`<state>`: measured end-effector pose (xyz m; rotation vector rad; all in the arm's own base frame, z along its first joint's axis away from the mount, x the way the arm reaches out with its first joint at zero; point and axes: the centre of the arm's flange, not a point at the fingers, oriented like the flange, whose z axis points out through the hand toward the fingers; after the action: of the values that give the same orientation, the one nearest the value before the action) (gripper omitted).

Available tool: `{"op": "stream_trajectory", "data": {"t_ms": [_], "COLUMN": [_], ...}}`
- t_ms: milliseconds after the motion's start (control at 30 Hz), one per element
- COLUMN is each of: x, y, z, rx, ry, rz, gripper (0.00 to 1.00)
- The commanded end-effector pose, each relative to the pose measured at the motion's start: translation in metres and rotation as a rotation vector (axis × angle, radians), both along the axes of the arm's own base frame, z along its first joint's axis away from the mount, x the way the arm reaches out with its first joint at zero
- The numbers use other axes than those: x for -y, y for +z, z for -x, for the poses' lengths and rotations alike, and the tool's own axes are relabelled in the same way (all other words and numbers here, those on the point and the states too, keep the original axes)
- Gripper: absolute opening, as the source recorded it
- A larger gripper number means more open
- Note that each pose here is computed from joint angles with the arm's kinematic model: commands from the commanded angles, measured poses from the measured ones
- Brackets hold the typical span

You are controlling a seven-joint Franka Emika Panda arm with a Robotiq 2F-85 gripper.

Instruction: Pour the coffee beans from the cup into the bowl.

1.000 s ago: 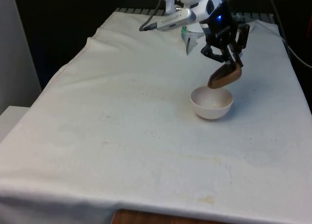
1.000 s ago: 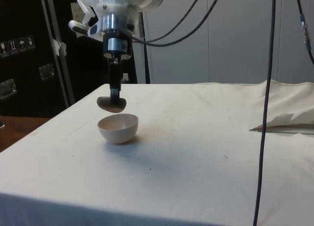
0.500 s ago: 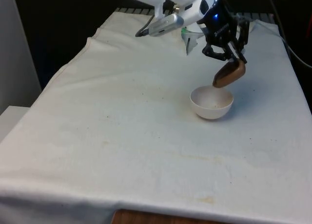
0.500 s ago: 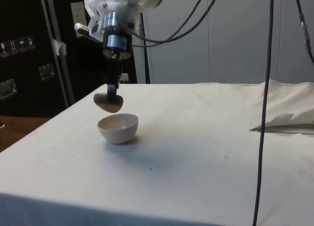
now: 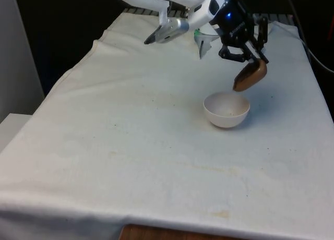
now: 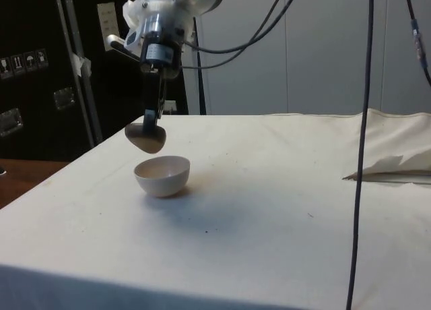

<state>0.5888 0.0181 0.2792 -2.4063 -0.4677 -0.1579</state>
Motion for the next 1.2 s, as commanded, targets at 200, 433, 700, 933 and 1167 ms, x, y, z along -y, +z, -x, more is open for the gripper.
{"op": "stream_trajectory", "data": {"t_ms": [200,433,700,933,1167], "x": [0.004,0.007,0.015,0.027,0.037], "y": [0.002,0.002,0.002,-0.001,-0.004], "z": [-0.002,-0.005,-0.007,-0.009,-0.011], "rx": [-0.008,-0.024,-0.042,-0.061,-0.081], "ry": [-0.017,-0.034,-0.049,-0.061,-0.067], "rz": [-0.041,-0.101,-0.146,-0.174,-0.194], "gripper": [0.01,0.01,0.01,0.01,0.01]}}
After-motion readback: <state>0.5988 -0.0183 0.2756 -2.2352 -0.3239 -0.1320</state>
